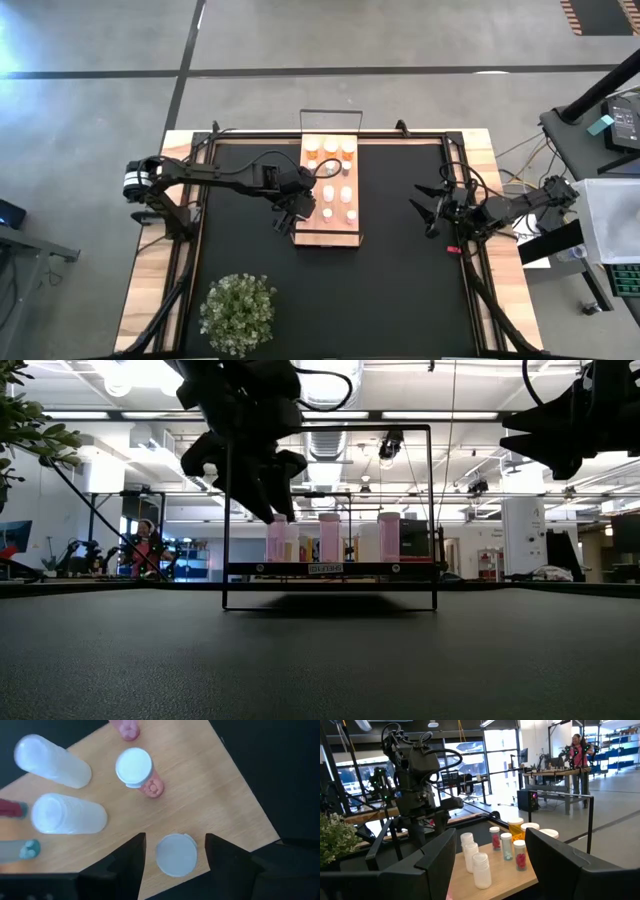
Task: Pick and place medicine bottles onto shelf by color
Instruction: Return to Home Position
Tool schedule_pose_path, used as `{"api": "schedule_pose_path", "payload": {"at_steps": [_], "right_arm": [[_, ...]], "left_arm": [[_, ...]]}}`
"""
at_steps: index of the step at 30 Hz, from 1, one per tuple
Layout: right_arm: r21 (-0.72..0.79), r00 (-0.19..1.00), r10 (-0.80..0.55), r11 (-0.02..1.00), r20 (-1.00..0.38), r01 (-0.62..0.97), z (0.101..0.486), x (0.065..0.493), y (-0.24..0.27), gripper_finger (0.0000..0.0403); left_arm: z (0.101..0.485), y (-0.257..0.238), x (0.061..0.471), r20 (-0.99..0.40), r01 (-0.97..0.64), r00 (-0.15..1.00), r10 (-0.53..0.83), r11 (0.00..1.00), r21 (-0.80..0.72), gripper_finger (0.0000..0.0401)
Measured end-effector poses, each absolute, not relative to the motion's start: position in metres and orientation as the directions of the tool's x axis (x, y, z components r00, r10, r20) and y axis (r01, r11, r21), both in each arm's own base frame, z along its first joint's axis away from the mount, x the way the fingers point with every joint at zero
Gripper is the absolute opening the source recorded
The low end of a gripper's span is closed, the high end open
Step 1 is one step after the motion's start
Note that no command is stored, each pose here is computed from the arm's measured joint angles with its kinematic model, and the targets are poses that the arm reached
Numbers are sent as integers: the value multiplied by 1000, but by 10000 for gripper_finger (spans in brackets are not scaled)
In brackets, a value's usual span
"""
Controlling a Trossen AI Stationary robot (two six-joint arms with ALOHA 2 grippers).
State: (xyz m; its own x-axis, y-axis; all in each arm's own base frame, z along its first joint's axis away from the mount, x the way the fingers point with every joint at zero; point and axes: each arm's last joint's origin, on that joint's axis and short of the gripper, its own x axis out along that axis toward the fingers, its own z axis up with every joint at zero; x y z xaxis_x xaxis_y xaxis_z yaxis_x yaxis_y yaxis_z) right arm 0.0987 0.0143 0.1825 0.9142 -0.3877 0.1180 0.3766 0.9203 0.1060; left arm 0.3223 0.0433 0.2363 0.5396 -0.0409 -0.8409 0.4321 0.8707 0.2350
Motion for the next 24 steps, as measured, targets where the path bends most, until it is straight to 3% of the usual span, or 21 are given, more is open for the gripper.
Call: {"api": "schedule_pose_path", "payload": {"at_steps": [13,24], "right_arm": [[105,914,-388,920,117,377,182,99,14,228],[104,915,-388,920,116,377,182,99,14,228]], "left_arm": [[265,43,295,-837,421,547,-24,872,250,188],[329,37,227,-748,295,662,44,903,314,187]]}}
